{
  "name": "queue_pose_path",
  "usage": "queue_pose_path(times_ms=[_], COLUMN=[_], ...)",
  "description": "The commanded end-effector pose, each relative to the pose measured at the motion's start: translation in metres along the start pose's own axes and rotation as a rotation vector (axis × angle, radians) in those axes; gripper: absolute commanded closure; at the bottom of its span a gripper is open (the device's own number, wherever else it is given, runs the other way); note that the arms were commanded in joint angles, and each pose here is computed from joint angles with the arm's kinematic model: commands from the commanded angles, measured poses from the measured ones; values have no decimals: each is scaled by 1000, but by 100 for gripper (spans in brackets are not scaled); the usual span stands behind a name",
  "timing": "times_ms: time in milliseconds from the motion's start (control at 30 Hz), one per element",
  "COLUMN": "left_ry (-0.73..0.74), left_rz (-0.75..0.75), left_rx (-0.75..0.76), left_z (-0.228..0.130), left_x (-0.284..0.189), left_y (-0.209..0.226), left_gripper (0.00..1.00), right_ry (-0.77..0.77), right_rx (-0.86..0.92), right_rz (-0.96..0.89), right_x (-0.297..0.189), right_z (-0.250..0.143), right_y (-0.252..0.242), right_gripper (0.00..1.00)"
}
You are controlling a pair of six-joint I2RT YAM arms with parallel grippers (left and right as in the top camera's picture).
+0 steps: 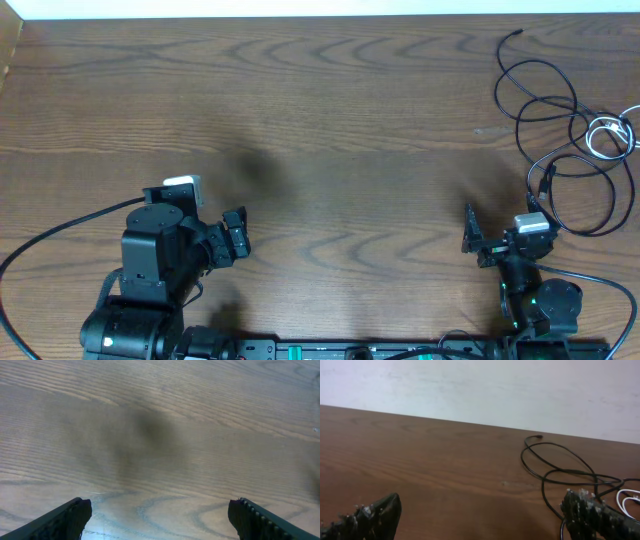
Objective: Untangle cables
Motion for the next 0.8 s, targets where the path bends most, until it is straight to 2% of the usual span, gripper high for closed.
queue_pose_path(times_ms=[0, 400, 567, 767], left_ry=[2, -17, -187, -379], left_rz=[15, 52, 78, 101], left_rx=[11, 23, 4, -24], left_z=[-1, -2, -5, -34], left_x=[1, -1, 1, 26], left_y=[2, 8, 17, 31], left_gripper=[7, 7, 7, 7], right_ry=[0, 0, 0, 0], right_rx=[-9, -9, -9, -9], right_rz=[2, 2, 2, 2], right_x=[0, 0, 0, 0], right_z=[0, 0, 0, 0], right_y=[1, 1, 1, 1], right_gripper=[1, 1, 1, 1])
Point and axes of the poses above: each gripper's point midway between its finger pads, its own x axis out along the fingers, its own y axis along the line the jaws close on, z = x × y, the point moved 8 cm from there along -x, back along the fingers, and after that the axes turned 8 degrees about x, right-handed, at the moved point
